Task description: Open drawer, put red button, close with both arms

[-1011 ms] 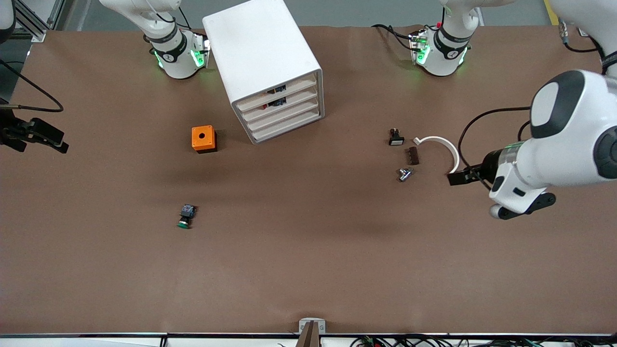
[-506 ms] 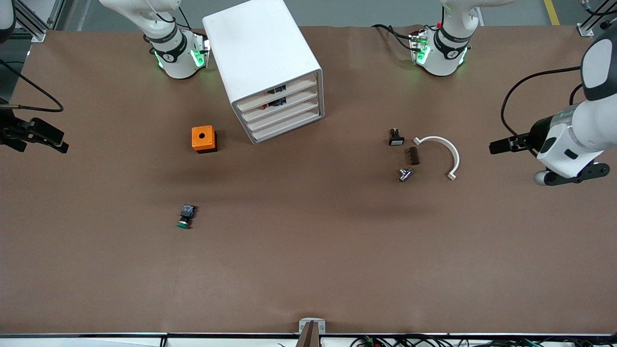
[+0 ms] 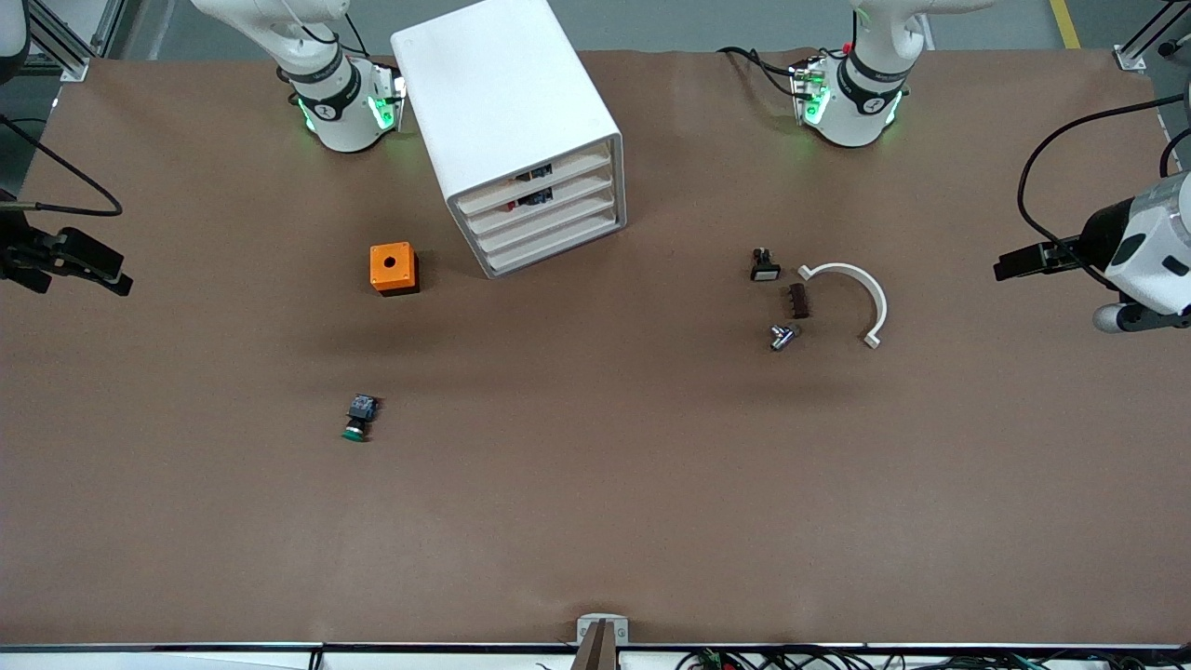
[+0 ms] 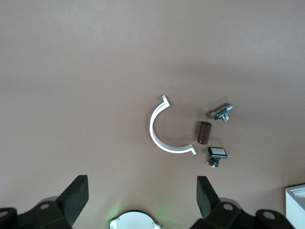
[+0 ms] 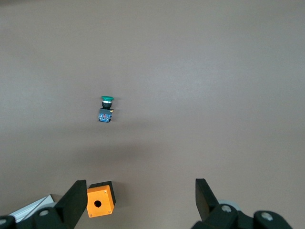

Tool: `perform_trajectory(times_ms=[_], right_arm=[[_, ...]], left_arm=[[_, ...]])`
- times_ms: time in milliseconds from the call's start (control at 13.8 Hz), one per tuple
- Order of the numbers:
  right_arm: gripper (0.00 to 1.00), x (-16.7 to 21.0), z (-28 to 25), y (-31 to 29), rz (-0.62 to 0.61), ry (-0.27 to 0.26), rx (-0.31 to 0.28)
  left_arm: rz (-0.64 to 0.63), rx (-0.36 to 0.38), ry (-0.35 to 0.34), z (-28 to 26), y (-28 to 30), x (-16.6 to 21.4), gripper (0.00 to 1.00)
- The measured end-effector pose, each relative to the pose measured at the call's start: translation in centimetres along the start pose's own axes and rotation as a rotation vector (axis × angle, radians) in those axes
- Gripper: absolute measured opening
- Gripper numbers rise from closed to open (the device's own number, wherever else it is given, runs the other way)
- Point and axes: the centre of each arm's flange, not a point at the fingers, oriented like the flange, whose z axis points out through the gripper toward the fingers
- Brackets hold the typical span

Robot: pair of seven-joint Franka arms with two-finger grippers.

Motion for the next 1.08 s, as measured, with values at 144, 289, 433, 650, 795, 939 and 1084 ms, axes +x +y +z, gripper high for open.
perform_trajectory(times_ms=[144, 289, 433, 650, 795, 939, 1084], right_arm=[[1.00, 0.0, 0.0, 0.0, 0.000, 0.000, 0.000], [1.00, 0.0, 0.0, 0.0, 0.000, 0.000, 0.000], [1.00, 0.0, 0.0, 0.0, 0.000, -0.001, 0.000], [1.00, 0.0, 0.0, 0.0, 0.000, -0.001, 0.000], [1.00, 0.0, 0.0, 0.0, 0.000, -0.001, 0.000], [1.00, 0.0, 0.0, 0.0, 0.000, -0.001, 0.000], [1.00, 0.0, 0.0, 0.0, 0.000, -0.001, 0.000]], left_arm=[[0.007, -0.003, 0.027, -1.3, 0.3, -0.9, 1.00], [0.015, -0.005, 0.051, -2.3, 0.6, -1.5, 1.00], [0.030, -0.005, 0.065, -2.9, 1.4, -2.0, 1.00], [0.054, -0.006, 0.097, -4.4, 2.6, -3.4, 1.00], [0.058, -0.009, 0.122, -5.8, 2.6, -4.5, 1.00], [0.060, -0.011, 0.142, -6.7, 2.7, -5.2, 1.00], [0.062, -0.013, 0.152, -7.2, 2.7, -5.4, 1.00]])
